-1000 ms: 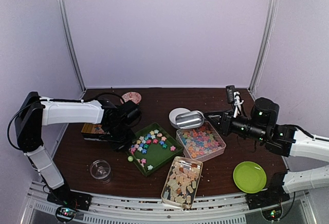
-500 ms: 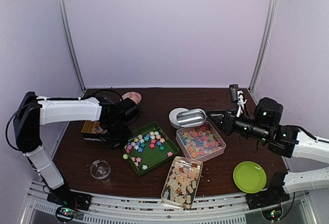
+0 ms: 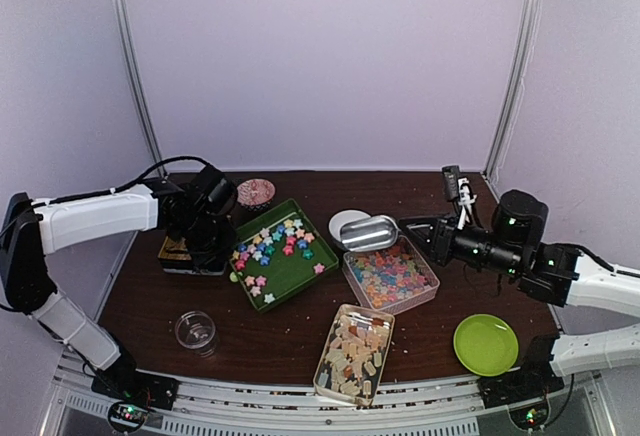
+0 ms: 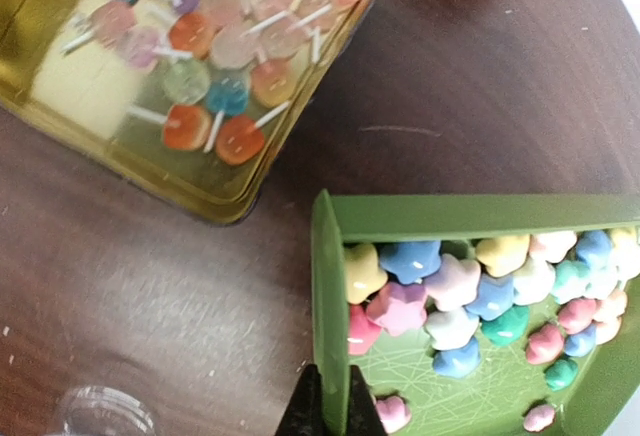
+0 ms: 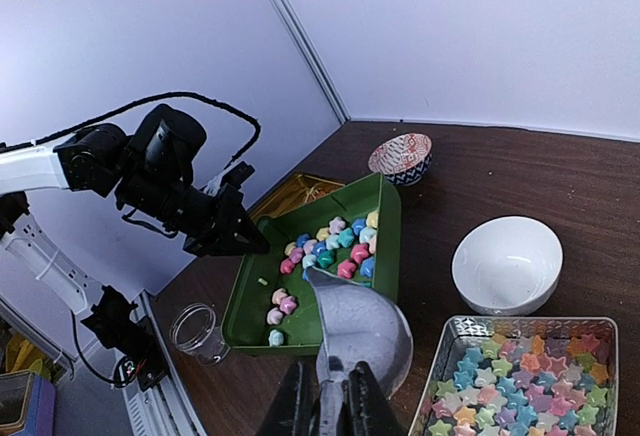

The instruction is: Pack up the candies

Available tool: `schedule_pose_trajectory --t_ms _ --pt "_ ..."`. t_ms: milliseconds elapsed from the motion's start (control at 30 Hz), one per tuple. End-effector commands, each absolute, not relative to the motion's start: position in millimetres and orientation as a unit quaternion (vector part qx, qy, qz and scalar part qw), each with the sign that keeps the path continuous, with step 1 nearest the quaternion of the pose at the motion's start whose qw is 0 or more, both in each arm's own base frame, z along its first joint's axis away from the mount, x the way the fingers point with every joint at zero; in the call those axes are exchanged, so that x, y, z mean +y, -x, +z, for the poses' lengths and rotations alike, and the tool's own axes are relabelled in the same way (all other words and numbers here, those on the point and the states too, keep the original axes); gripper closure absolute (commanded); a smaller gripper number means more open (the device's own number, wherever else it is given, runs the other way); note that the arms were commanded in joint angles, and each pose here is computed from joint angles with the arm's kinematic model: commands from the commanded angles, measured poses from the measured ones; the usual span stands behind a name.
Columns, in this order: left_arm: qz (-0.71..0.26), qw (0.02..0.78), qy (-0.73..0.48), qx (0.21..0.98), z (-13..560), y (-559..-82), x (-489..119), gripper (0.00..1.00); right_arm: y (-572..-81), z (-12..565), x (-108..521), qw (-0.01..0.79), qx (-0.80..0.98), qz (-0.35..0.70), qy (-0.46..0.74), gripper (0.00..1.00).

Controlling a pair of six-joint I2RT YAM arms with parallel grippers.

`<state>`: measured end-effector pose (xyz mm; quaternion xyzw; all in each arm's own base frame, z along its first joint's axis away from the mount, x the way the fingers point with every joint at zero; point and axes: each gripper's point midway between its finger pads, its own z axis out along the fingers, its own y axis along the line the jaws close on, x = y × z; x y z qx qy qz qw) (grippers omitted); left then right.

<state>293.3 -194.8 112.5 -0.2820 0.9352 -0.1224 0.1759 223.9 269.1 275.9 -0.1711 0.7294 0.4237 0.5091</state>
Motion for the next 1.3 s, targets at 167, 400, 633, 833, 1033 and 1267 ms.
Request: schedule_pose_trajectory --t_ms 167,400,633,833,1033,1267 --pt "-0.383 0.225 0.18 0.877 139.3 -335.6 -248.1 1.0 -210.8 314.4 284.1 0.513 0.692 0.47 0.194 1.0" --pt "-0.417 0.229 0.154 0.866 134.8 -338.5 -259.2 1.0 -212.4 321.1 297.1 0.505 0.694 0.475 0.194 1.0" --pt "-0.356 0.216 0.171 0.893 109.5 -334.1 -242.9 1.0 -226.6 309.0 322.5 0.491 0.732 0.435 0.184 1.0" --pt "-0.28 0.21 0.188 0.917 96.0 -326.0 -218.2 1.0 -251.0 288.2 350.1 0.471 0.772 0.396 0.16 1.0" --pt "-0.215 0.213 0.189 0.934 95.6 -325.3 -199.7 1.0 -274.8 254.2 384.2 0.43 0.812 0.36 0.163 1.0" --pt "-0.18 0.228 0.171 0.942 101.0 -328.4 -196.0 1.0 -302.9 225.8 402.8 0.418 0.83 0.341 0.145 1.0"
